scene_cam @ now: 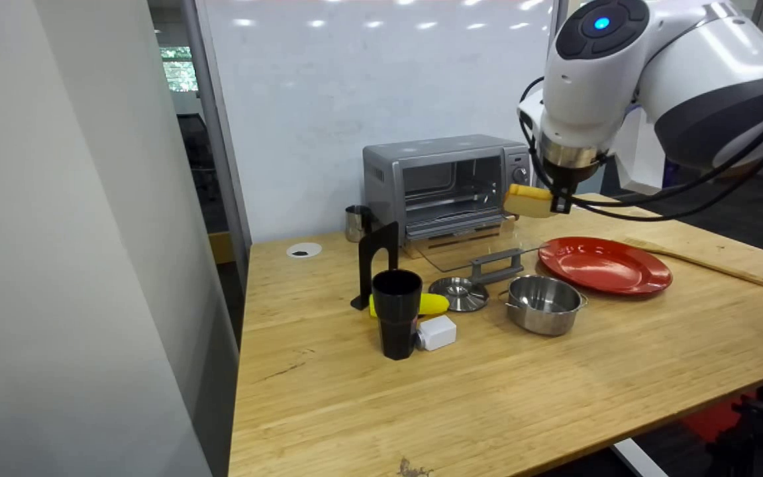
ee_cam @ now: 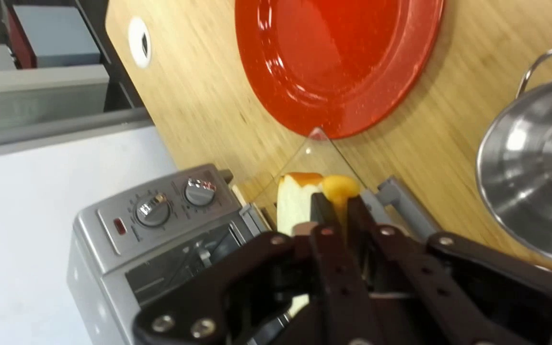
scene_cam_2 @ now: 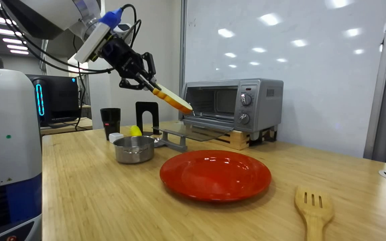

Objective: Open the oven door and take the slice and put it on the plate

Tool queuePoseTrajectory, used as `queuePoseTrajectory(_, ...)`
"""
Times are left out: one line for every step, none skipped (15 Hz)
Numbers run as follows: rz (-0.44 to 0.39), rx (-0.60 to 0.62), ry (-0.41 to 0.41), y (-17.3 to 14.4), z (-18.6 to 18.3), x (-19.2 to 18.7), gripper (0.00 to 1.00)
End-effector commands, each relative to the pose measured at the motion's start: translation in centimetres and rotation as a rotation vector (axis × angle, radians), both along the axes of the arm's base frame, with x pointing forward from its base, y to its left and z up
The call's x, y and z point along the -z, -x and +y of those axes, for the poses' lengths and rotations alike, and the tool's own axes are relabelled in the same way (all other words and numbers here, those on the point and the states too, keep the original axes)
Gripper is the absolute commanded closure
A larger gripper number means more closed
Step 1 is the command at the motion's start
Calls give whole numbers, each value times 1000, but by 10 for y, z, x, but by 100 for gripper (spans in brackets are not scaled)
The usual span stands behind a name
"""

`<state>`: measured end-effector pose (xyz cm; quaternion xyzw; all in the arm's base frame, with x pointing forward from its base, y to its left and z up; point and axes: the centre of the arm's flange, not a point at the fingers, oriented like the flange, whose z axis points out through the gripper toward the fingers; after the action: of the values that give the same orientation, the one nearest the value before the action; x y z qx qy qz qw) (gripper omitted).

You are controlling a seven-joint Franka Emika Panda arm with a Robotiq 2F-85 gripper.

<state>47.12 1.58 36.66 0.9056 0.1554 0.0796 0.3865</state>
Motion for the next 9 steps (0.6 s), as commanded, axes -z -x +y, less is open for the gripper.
queuePoseTrajectory(61, 93, 47, 29, -6, -25, 97)
queuePoseTrajectory(72, 118, 61, 34, -10, -28, 97)
queuePoseTrajectory(85, 143, 72, 38, -13, -31, 97)
queuePoseTrajectory(93, 167, 82, 42, -16, -34, 97)
queuePoseTrajectory(96, 184, 87, 45, -20, -35, 97)
queuePoseTrajectory(86, 204, 97, 47, -25, -35, 97)
queuePoseTrajectory(79, 228, 100, 46, -34, -30, 97)
queuePoseTrajectory(76, 242, 96, 46, -41, -26, 97)
queuePoseTrajectory(64, 253, 92, 45, -49, -20, 97)
